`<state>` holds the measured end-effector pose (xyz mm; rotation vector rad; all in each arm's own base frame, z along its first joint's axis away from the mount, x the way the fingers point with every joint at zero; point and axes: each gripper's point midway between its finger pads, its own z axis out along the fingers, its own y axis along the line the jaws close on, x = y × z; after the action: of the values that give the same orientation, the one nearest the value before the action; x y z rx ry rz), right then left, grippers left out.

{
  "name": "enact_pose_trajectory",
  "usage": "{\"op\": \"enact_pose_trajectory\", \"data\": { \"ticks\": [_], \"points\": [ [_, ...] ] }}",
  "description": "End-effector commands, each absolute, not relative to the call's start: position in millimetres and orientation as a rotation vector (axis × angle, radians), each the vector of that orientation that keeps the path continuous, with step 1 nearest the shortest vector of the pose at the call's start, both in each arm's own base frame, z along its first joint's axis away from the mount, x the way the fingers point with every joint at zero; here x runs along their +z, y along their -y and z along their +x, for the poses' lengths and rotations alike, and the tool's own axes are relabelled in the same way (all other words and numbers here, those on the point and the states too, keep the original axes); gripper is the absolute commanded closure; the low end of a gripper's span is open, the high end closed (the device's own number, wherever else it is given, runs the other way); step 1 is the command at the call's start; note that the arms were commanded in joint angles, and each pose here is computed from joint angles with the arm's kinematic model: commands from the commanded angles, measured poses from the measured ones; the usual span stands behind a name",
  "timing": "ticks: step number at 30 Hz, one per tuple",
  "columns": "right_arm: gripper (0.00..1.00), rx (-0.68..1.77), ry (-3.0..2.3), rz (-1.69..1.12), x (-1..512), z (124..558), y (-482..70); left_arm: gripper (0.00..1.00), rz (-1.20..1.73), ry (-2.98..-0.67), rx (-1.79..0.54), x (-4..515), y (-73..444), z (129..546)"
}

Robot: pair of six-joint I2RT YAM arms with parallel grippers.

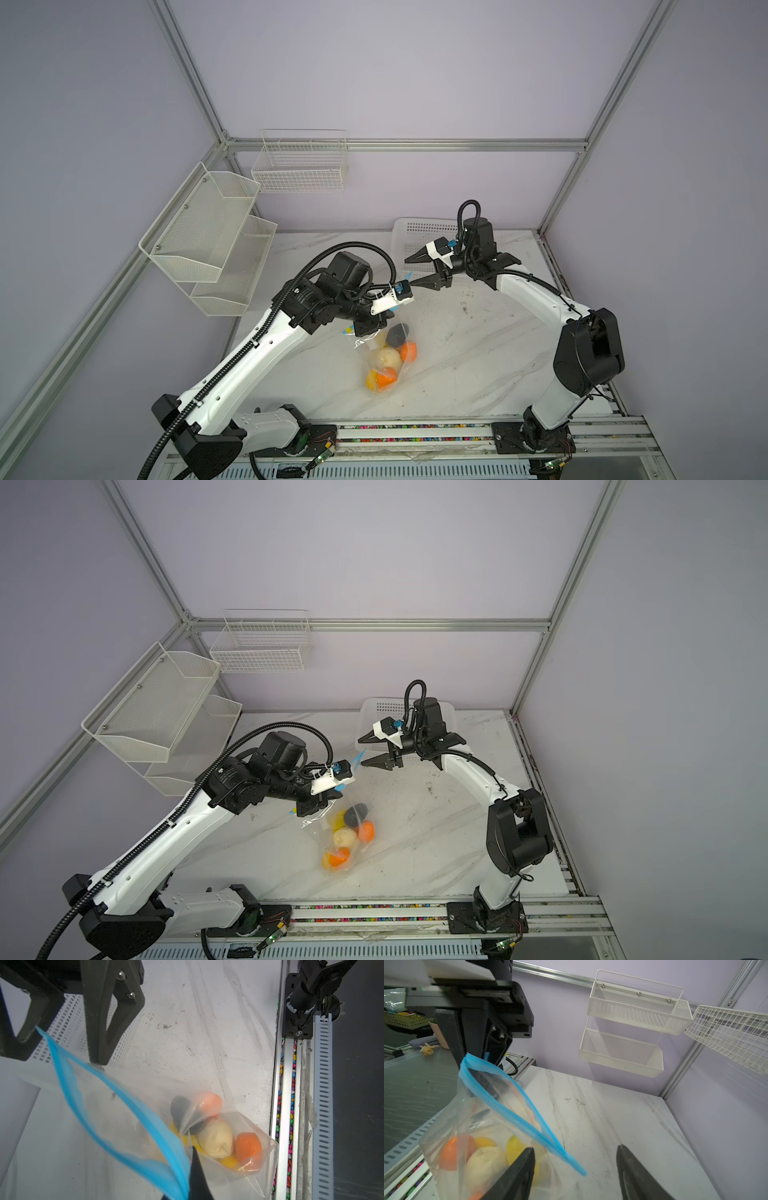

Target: Place the food in the zip-top bag and seal the zipper

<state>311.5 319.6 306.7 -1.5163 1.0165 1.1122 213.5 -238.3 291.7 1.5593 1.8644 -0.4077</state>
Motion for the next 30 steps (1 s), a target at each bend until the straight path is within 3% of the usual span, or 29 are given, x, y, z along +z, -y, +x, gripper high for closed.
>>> {"op": "enact_pose_trajectory", "data": {
  "ticks": [1,20,30],
  "points": [
    [0.41,1.108,-0.99,-1.556,310,305,-320,1.0,1.57,-1.817,-0.431,298,243,209],
    [0.66,1.062,-0.979,-1.569,322,287,-310,1.0,1.561,-1.864,-0.43,288,243,212],
    [0.88,1.043,-1.006,-1.561,324,288,-308,0.99,1.522,-1.883,-0.425,292,243,216]
  ]
}}
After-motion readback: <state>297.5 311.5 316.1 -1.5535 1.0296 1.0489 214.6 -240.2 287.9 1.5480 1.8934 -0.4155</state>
